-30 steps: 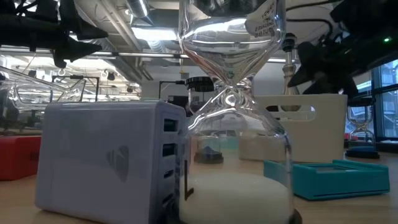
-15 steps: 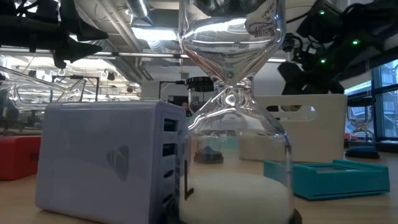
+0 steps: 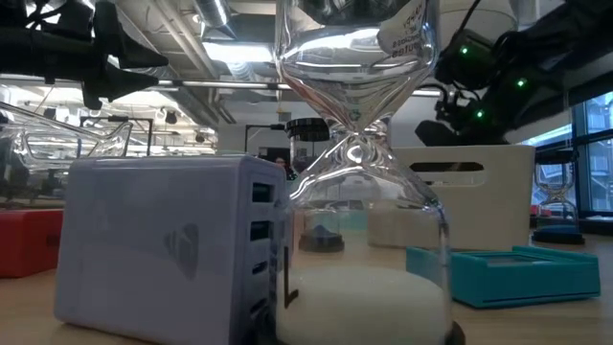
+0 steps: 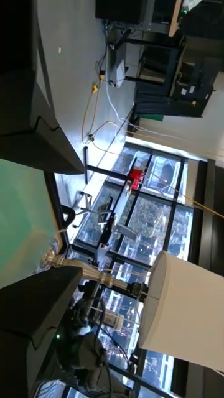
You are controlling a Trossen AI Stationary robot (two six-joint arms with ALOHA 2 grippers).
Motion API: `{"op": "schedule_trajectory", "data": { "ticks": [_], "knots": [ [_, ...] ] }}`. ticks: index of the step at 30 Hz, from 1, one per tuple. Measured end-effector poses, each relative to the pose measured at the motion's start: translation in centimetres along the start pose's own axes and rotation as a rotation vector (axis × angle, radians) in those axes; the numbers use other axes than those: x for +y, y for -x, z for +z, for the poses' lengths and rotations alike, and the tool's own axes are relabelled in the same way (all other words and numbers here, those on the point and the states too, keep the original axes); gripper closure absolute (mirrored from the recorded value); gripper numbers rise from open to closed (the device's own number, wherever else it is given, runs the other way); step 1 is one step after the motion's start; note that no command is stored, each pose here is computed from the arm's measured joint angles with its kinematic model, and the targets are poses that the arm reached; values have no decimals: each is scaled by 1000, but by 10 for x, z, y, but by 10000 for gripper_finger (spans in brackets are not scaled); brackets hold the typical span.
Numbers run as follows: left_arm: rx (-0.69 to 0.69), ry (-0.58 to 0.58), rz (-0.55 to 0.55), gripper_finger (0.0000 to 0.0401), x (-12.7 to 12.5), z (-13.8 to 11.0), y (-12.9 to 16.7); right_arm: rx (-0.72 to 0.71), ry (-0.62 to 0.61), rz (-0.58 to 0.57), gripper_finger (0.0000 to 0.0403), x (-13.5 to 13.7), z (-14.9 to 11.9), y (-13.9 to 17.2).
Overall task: Pick & Place Office items
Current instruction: Put the top light violet charger adapter into the green bin
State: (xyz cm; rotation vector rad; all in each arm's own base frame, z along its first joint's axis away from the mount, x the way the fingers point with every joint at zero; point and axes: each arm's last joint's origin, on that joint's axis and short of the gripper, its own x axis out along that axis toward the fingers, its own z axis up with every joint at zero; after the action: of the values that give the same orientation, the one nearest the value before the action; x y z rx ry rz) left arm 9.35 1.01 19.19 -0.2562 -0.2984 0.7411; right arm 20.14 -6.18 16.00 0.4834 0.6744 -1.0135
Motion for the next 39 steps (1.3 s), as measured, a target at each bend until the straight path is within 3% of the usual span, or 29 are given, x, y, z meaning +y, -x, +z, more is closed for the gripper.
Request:
{"op": "schedule_trajectory", "data": {
  "ticks": [18,29,39],
  "knots": [
    [1,0,0,150,0,0,0,105,10,-39,65,0,-11,-20],
    [1,0,0,150,0,0,0,118,22,-50,134,-1,-12,-20],
    [1,0,0,150,0,0,0,122,25,-52,221,-2,-12,-20]
  ]
}}
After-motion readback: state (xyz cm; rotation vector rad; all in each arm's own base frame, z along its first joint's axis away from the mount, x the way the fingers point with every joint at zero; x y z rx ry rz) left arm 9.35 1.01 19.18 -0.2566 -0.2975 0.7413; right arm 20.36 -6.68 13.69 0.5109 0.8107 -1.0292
